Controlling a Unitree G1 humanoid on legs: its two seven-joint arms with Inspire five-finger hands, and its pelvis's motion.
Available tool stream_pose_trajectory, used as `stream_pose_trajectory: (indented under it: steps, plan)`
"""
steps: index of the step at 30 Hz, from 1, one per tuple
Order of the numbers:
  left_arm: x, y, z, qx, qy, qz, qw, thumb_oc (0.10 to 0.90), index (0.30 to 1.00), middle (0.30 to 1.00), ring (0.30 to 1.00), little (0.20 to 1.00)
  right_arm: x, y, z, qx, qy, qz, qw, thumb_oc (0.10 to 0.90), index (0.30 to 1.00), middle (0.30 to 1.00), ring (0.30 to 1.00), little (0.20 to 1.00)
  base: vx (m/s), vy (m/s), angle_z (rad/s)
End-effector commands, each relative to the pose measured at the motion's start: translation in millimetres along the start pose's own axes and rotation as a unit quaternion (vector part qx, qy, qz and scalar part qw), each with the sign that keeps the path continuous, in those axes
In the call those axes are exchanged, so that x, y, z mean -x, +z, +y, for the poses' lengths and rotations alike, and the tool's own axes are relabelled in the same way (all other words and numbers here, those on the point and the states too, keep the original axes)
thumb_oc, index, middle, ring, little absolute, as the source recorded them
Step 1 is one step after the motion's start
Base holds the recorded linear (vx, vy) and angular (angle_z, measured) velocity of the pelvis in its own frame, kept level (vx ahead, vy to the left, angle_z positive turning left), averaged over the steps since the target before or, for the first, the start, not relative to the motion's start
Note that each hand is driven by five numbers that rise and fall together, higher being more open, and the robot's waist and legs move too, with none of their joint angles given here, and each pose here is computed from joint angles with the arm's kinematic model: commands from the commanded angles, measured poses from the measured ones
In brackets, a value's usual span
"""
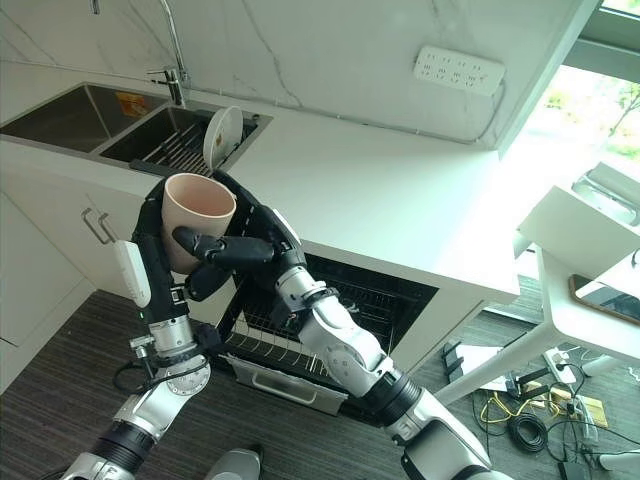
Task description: Place the dishes in the dishwasher.
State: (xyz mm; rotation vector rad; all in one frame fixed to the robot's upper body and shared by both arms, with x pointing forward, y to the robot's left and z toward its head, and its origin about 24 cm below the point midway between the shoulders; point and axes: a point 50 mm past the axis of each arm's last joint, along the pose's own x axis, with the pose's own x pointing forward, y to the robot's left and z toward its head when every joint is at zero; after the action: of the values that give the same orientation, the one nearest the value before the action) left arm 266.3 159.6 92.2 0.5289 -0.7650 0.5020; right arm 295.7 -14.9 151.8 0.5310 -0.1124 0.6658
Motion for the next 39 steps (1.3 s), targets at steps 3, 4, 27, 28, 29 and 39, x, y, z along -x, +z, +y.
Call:
stream_pose_trajectory:
  steps: [3, 4, 27, 28, 29, 39]
  plan:
    - [-20.4, 51.9, -34.8, 0.066, -0.059, -0.15, 0.985, 0.4, 0.3, 0.3, 0.3, 0.3, -34.5, 53.1, 80.5, -0.003, 0.162, -0.111, 0.98, 0.519, 0.479, 0.479, 0.479, 0.479, 0.0, -0.003, 0.04]
    - [-20.7, 53.4, -35.8, 0.067, -0.062, -0.153, 0.984, 0.4, 0.3, 0.3, 0.3, 0.3, -34.8, 51.6, 80.3, 0.004, 0.161, -0.107, 0.981, 0.4, 0.3, 0.3, 0.3, 0.3, 0.0, -0.006, 0.07]
    - [-12.1, 46.3, -47.6, 0.156, -0.2, -0.042, 0.966, 0.8, 0.9, 0.9, 0.9, 0.9, -20.4, 98.9, 40.9, -0.023, 0.052, -0.255, 0.965, 0.4, 0.3, 0.3, 0.3, 0.3, 0.0, -0.001, 0.0]
    - [-11.0, 35.8, -38.8, 0.147, -0.185, -0.019, 0.971, 0.8, 0.9, 0.9, 0.9, 0.9, -9.4, 108.6, 28.6, -0.041, 0.027, -0.286, 0.957, 0.4, 0.3, 0.3, 0.3, 0.3, 0.0, 0.0, 0.0]
    - [-9.8, 30.2, -32.1, 0.138, -0.178, -0.013, 0.974, 0.8, 0.9, 0.9, 0.9, 0.9, -0.7, 113.4, 18.7, -0.049, 0.009, -0.302, 0.952, 0.4, 0.3, 0.3, 0.3, 0.3, 0.0, 0.037, -0.02]
    - [-2.4, 10.9, 2.0, 0.248, -0.26, 0.097, 0.928, 0.8, 0.9, 0.9, 0.9, 0.9, 65.8, 142.5, -35.2, -0.041, -0.076, -0.427, 0.9, 0.4, 0.3, 0.3, 0.3, 0.3, -0.01, 0.023, -0.08]
